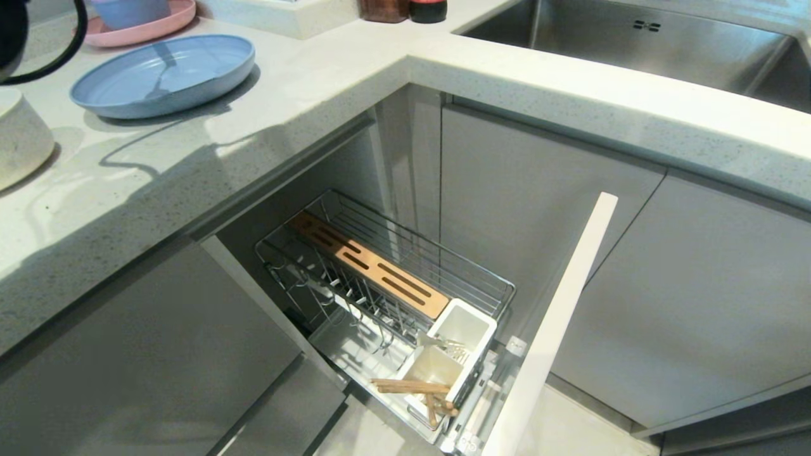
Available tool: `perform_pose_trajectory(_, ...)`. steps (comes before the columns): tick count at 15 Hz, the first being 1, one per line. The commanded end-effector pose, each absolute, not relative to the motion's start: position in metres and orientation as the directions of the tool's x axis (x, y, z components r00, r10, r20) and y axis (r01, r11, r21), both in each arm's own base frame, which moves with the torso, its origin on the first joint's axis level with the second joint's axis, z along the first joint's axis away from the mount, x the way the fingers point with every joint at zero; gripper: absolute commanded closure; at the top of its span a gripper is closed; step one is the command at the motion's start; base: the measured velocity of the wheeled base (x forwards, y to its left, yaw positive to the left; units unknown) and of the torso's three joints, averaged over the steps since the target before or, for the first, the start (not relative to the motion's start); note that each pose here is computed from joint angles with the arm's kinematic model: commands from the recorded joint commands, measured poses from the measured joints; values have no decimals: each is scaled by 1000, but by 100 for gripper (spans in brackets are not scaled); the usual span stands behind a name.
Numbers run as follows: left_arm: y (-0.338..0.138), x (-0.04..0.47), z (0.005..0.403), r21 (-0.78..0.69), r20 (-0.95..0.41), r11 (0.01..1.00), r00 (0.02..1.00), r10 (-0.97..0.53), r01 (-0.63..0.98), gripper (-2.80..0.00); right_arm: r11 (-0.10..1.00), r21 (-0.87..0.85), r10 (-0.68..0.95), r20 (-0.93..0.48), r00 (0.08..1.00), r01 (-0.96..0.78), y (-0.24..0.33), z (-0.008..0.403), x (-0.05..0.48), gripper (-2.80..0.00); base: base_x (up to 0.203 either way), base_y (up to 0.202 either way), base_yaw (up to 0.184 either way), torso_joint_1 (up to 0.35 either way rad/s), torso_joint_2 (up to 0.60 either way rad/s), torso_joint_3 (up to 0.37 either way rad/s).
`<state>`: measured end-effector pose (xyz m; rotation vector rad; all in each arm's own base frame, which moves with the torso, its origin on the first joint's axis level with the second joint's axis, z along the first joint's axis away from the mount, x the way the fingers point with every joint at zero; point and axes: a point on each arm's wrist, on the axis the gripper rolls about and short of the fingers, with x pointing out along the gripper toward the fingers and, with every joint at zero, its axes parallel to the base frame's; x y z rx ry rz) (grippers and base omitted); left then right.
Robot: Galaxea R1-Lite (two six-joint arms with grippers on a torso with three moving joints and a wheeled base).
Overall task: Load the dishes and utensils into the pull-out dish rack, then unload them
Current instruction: Take the spoon out of the cupboard
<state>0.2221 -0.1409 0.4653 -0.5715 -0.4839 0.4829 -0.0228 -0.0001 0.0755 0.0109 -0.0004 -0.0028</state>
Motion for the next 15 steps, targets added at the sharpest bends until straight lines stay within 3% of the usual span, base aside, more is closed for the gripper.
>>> perform_pose_trajectory(1, -134, 229, 458, -612, 291, 723, 758, 583, -321, 0, 1000, 11, -3, -2, 1000, 3, 0, 75, -23, 0, 0, 0, 0, 0, 0, 0)
perform_pose_trajectory(8, -141, 248, 405, -576, 298, 744, 760, 578, -340, 0, 1000, 11, -3, -2, 1000, 3, 0, 75, -23, 0, 0, 0, 0, 0, 0, 0)
perform_pose_trajectory(15, -141, 248, 389, -575, 307, 745, 755, 579, -338, 0, 1000, 11, -3, -2, 1000, 3, 0, 75, -23, 0, 0, 0, 0, 0, 0, 0)
